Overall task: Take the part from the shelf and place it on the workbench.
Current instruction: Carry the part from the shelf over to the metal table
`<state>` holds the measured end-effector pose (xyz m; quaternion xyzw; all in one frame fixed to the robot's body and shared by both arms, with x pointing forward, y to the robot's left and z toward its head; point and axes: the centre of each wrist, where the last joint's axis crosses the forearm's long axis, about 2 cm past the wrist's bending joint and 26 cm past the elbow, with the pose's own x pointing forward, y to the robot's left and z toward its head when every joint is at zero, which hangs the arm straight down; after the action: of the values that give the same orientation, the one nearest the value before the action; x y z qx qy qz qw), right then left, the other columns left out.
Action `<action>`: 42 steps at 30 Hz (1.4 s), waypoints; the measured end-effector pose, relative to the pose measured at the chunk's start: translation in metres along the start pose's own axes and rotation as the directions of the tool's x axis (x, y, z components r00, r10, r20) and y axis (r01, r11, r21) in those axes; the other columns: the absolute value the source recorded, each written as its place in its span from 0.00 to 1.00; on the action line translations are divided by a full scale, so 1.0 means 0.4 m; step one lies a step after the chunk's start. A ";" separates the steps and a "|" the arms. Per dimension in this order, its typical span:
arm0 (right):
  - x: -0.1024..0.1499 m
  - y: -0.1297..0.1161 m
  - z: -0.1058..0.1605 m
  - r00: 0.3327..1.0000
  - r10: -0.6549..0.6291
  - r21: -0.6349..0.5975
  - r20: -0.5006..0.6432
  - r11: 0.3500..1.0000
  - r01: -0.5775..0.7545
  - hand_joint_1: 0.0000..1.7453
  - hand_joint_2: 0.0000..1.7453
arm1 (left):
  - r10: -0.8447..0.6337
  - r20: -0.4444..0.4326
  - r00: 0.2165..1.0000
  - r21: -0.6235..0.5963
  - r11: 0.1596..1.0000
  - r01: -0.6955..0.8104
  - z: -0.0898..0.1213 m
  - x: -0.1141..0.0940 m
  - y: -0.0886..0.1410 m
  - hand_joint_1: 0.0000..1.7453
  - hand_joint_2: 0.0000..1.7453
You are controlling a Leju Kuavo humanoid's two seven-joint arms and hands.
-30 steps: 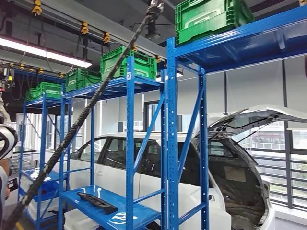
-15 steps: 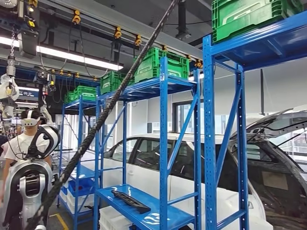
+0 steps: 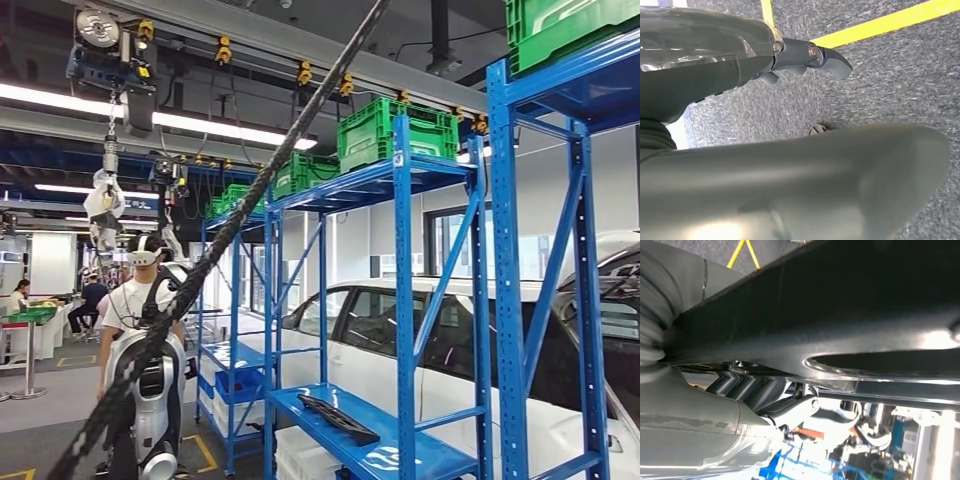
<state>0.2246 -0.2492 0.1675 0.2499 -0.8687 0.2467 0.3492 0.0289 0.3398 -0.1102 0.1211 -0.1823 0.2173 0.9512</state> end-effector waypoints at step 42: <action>0.004 -0.001 -0.017 1.000 0.000 0.025 -0.001 1.000 0.000 1.00 1.00 | -0.038 -0.065 0.997 0.015 0.999 0.039 0.006 -0.015 -0.007 0.00 1.00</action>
<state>0.2272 -0.2458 0.1732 0.2541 -0.8653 0.2579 0.3466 0.0245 0.3343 -0.1109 0.1252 -0.1474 0.2044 0.9596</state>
